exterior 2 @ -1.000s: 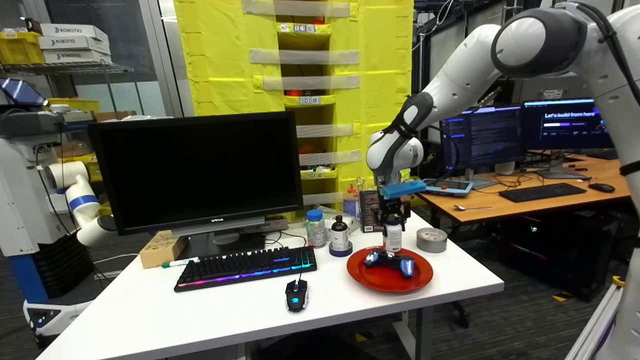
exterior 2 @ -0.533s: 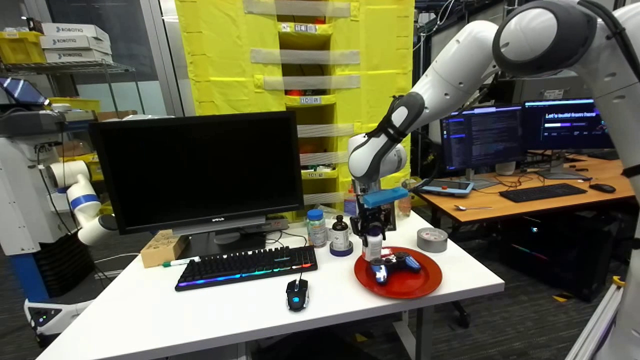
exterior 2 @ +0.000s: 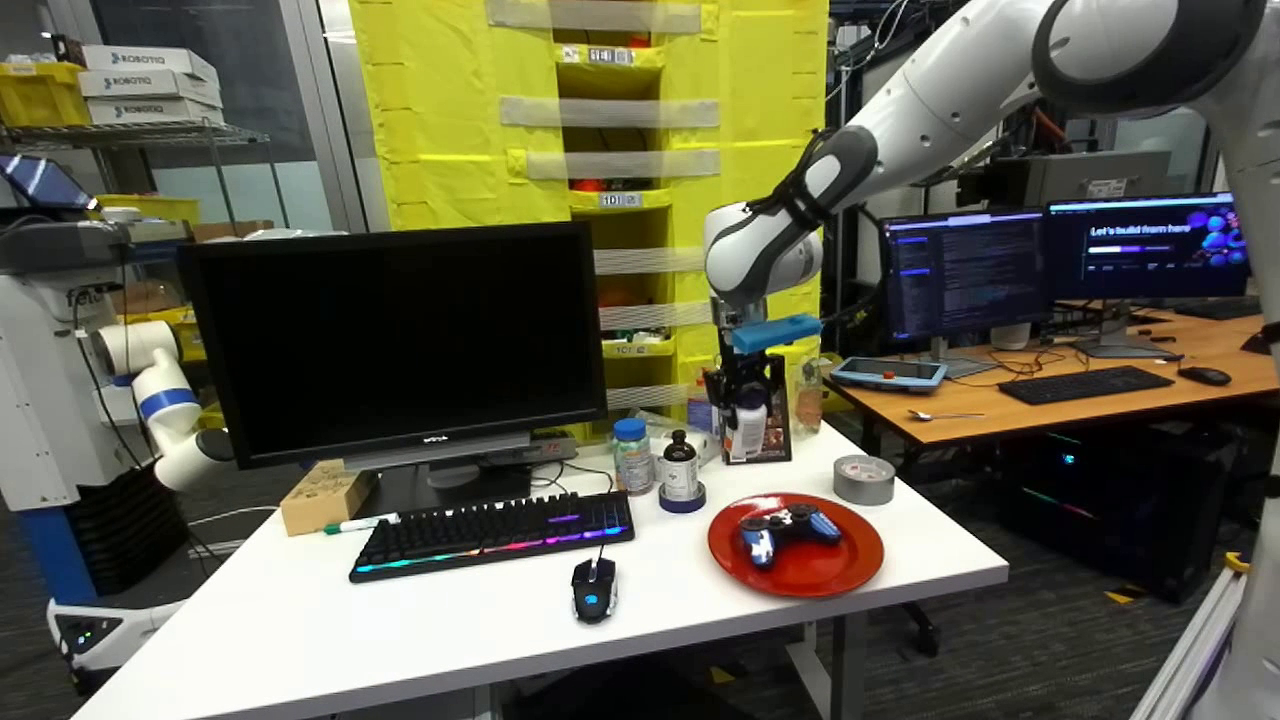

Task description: Remove the bottle from the plate

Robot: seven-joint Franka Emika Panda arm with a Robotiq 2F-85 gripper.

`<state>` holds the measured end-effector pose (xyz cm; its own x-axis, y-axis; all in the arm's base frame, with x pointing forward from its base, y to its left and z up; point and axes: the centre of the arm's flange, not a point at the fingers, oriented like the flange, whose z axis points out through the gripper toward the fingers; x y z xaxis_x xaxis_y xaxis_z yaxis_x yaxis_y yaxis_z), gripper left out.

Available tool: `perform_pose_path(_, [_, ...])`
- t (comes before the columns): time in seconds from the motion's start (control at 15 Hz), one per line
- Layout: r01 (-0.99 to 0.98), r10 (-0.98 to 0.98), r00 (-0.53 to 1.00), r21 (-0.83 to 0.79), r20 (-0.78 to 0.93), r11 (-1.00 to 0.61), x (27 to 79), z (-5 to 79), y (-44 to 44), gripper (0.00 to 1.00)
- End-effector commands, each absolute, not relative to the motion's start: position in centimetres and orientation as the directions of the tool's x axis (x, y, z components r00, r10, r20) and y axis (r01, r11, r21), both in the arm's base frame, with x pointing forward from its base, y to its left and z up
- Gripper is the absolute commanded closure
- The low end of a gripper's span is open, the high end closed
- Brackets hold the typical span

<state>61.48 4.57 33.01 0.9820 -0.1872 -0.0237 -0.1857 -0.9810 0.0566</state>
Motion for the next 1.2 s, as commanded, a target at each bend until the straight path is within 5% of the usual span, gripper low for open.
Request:
perform_pose_path(0.0, [-0.171,-0.171,0.985,0.088,0.014,-0.981,62.9,37.0,4.1,0.55])
perform_pose_path(1.13, [-0.233,-0.246,0.966,0.137,-0.083,-0.963,69.8,31.8,-5.5,0.55])
